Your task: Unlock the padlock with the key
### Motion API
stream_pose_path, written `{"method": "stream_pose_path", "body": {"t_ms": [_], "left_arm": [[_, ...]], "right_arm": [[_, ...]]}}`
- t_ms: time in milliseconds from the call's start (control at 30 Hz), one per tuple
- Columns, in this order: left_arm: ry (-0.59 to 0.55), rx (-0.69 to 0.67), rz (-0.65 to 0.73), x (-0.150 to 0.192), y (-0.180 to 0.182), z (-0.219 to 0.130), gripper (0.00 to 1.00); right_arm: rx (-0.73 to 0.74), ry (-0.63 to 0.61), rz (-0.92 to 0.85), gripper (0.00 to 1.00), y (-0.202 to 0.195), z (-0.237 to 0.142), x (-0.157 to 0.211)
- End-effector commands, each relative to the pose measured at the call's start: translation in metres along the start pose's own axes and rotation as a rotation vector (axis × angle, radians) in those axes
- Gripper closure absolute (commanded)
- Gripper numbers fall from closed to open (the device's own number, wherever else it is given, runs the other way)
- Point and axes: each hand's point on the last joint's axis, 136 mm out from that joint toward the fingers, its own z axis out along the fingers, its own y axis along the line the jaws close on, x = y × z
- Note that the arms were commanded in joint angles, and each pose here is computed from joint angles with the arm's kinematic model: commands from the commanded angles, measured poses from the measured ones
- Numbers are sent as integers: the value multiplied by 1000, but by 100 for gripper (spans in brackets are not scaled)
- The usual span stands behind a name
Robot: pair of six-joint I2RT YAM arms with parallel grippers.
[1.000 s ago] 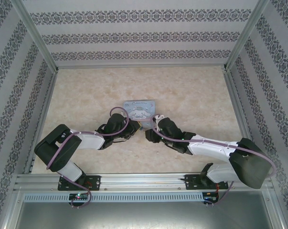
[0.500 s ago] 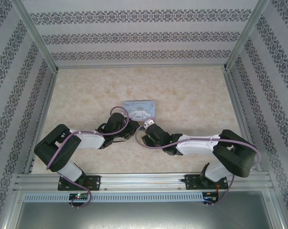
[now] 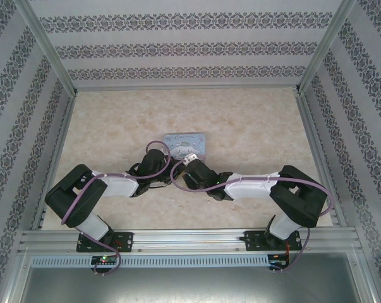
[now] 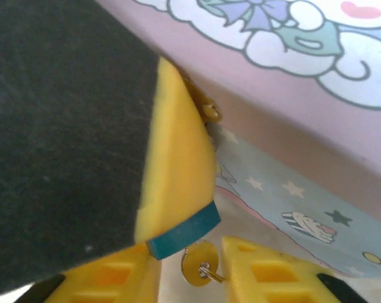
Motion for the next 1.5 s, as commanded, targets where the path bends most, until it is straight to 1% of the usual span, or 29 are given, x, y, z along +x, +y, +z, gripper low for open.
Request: {"method": "stream_pose_path", "body": {"t_ms": [0, 167, 300, 400, 467, 500, 533, 767, 1000, 1067, 1100, 1133, 1167, 1267, 1333, 1467], "left_arm": [[3, 55, 23, -3, -21, -6, 100], [6, 51, 21, -3, -20, -5, 100], [4, 52, 23, -4, -20, -5, 100], [2, 46, 24, -4, -19, -5, 100], [3, 43, 21, -4, -18, -4, 100], [3, 41, 22, -4, -17, -4, 100], [3, 42, 23, -4, -17, -4, 100], [4, 41, 28, -4, -17, -4, 100], [6, 32, 38, -3, -16, -4, 100], [11, 11, 54, -3, -13, -4, 99], [15, 0, 65, -2, -11, -4, 93], [18, -16, 79, -2, -9, -5, 86], [22, -31, 92, -1, -7, -6, 76], [24, -59, 119, 0, -3, -9, 56], [28, -66, 129, 1, -1, -11, 47], [22, -70, 142, 2, -1, -17, 38]], "right_arm": [[16, -34, 11, 77, -4, 2, -16], [-40, -38, 39, 100, 0, -1, -19], [-122, -53, 78, 100, 7, -8, -23], [-207, -65, 141, 100, 8, -14, -26], [-257, -75, 176, 76, 10, -19, -29], [-265, -83, 189, 68, 8, -23, -30], [-267, -91, 207, 66, 5, -26, -30], [-265, -149, 321, 63, -21, -47, -35], [-271, -148, 364, 61, -26, -50, -35], [-297, -144, 386, 55, -23, -48, -37], [-310, -141, 395, 51, -21, -47, -37], [-324, -138, 408, 45, -18, -46, -37], [-334, -133, 421, 42, -17, -44, -37], [-352, -128, 458, 39, -14, -41, -35], [-364, -128, 483, 37, -12, -39, -34], [-384, -125, 522, 36, -9, -37, -30]]}}
